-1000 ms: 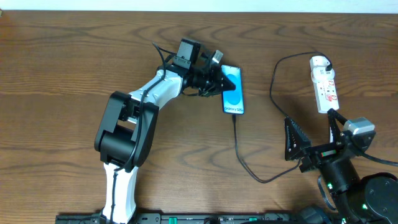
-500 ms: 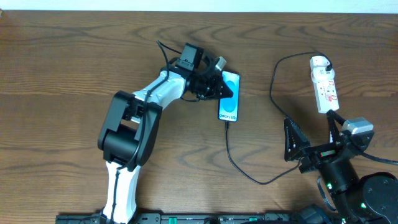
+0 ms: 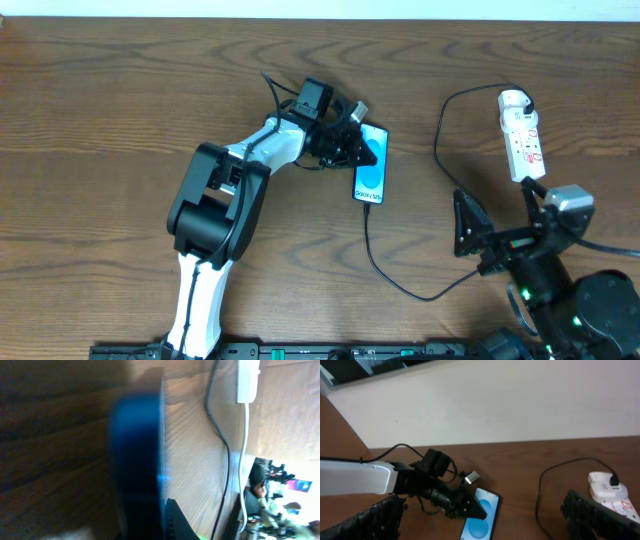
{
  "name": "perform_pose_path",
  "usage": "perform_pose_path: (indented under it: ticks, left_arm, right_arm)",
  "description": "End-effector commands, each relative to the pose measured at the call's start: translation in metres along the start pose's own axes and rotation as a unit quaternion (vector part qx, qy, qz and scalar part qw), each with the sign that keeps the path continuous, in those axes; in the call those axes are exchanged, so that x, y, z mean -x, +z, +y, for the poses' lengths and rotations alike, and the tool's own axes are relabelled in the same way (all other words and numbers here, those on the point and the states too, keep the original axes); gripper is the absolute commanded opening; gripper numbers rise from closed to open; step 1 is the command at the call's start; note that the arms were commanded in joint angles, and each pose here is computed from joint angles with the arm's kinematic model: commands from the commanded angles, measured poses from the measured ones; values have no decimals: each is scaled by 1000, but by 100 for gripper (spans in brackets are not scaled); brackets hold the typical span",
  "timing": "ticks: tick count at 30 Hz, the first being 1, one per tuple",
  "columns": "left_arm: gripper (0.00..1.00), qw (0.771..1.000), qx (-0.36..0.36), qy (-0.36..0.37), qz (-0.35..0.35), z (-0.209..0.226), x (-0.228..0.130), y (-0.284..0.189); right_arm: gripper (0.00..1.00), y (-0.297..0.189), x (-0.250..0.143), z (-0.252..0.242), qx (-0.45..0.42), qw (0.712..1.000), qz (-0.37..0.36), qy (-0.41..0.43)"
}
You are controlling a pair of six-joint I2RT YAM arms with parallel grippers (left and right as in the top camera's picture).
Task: Plug charger to phone and switch on socket
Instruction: 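Lower the phone flat onto the table with the left gripper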
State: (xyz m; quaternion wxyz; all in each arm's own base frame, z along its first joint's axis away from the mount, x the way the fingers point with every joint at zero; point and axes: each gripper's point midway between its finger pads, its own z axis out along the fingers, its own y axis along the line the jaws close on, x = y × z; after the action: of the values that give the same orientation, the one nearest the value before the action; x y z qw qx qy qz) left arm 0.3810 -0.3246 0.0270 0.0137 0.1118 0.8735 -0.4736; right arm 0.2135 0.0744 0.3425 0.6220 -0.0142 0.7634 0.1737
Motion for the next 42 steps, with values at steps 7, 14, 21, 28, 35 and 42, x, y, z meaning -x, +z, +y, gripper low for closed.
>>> perform_pose_path:
  ticks: [7,14,21,28,35,42]
  left_arm:
    - [8,998,2,-65,-9,6,9,6]
    - [17,995,50,-78,-30,23,14,5]
    - [23,996,51,-70,-31,23,14,5]
    - [30,997,55,-46,-31,24,15,5]
    - [31,993,103,-47,-44,41,17,2]
    - [31,985,164,-43,-36,64,8,-4]
  right_arm:
    - [99,28,-12,-2,-22,999,41,12]
    - [99,45,-21,-2,-29,998,64,8]
    - [99,53,-25,-2,-32,997,73,6]
    - [99,55,-25,-1,-31,997,73,6]
    - [99,55,-24,0,-28,997,72,20]
    - [99,55,-24,0,-29,997,72,24]
